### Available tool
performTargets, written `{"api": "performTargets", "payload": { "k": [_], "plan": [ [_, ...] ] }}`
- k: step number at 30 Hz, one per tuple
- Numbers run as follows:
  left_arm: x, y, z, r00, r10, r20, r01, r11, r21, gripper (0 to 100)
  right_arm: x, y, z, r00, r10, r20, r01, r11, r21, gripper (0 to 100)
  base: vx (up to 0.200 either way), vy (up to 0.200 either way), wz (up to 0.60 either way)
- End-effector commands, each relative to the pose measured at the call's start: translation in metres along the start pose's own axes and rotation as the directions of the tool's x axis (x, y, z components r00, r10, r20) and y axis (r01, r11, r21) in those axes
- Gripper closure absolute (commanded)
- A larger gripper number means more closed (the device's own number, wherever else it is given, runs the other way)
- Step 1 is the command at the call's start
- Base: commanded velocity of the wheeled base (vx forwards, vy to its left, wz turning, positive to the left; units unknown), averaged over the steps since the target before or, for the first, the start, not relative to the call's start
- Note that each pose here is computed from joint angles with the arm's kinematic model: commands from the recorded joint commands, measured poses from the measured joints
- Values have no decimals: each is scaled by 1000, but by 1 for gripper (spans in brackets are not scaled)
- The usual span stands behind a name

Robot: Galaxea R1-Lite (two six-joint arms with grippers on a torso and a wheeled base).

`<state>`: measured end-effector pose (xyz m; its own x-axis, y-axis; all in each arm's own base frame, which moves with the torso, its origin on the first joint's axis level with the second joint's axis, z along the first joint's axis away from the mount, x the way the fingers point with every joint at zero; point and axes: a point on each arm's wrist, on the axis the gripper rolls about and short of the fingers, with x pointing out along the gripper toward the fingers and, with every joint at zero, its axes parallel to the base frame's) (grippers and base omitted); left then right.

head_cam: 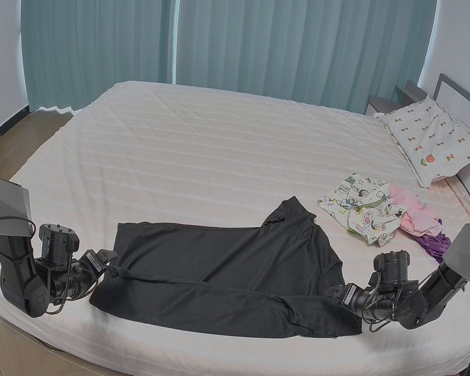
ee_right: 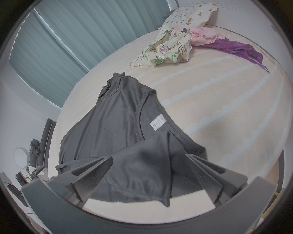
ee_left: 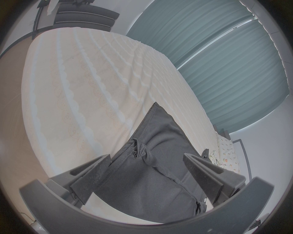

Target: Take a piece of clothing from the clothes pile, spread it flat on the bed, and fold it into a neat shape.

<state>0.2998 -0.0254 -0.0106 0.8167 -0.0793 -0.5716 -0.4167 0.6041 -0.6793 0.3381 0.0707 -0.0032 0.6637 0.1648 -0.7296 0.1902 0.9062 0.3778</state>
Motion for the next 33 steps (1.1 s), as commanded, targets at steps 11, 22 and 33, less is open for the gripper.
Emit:
{"api": "performTargets", "payload": {
  "k": [11,22,33],
  "plan": [
    [3,1,-2,1000,7,-1,-7,1000,1,0,36,3,0,999,34,-17,-32,994,106,0,0,0,0],
    [2,1,-1,1000,6,-1,-6,1000,1,0,37,0,1,1000,6,-9,-5,994,107,100,0,0,0],
    [2,2,-2,1000,9,-4,-9,1000,2,0,27,-13,13,998,-42,46,36,990,138,100,0,0,0]
  ]
}}
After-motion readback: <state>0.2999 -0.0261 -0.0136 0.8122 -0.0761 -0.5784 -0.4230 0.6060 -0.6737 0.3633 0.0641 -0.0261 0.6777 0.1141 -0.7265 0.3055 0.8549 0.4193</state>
